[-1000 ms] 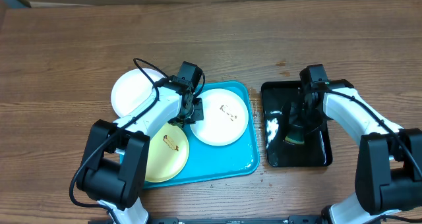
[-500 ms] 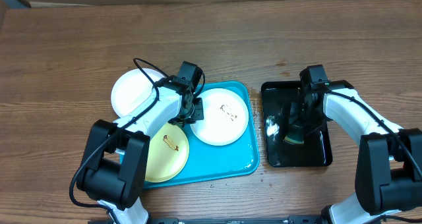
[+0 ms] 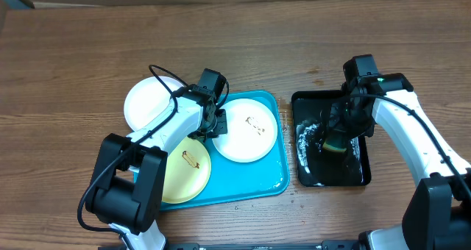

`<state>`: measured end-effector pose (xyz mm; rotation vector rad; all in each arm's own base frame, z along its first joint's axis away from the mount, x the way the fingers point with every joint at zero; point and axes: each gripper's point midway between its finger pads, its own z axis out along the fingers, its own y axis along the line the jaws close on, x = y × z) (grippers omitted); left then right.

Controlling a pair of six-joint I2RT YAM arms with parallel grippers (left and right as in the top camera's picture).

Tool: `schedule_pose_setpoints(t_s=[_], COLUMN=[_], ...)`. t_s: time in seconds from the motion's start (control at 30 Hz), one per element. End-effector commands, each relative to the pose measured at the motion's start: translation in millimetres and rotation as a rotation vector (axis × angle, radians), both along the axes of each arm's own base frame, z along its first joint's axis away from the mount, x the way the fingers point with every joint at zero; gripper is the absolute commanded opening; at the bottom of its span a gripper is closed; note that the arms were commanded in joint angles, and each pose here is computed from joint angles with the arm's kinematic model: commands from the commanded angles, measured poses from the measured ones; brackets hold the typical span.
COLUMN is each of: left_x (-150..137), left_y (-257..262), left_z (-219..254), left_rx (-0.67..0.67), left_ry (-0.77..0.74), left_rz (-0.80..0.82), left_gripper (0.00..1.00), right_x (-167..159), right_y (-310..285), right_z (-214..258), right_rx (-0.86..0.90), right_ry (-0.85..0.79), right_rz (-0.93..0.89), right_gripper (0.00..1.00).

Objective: Clean dirty plates on tray and stack at the side
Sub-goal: 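Lift the sponge with the right gripper and carry it to the white plate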

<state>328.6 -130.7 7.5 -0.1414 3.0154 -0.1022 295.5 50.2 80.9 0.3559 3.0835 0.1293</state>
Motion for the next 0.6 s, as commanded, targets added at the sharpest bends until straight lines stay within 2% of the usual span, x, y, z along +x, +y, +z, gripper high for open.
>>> schedule_pose_setpoints(t_s=[0.0,0.4,0.57], left_x=[-9,-6,-3], left_y=[12,10,9], left_z=[-12,-12,-12], left_rx=[0.064,0.058,0.064], left_ry=[0.024,0.012,-0.002], left_rz=[-0.017,-0.030,-0.110], left_gripper=[0.04,0.04,0.04], right_x=[-6,-5,-2], right_y=[1,7,11], right_z=[5,8,9], right_rx=[0.003,0.038,0.064], right_ry=[0.018,0.011,-0.004], right_rz=[-0.015,-0.014,0.010], right_gripper=[0.04,0.04,0.04])
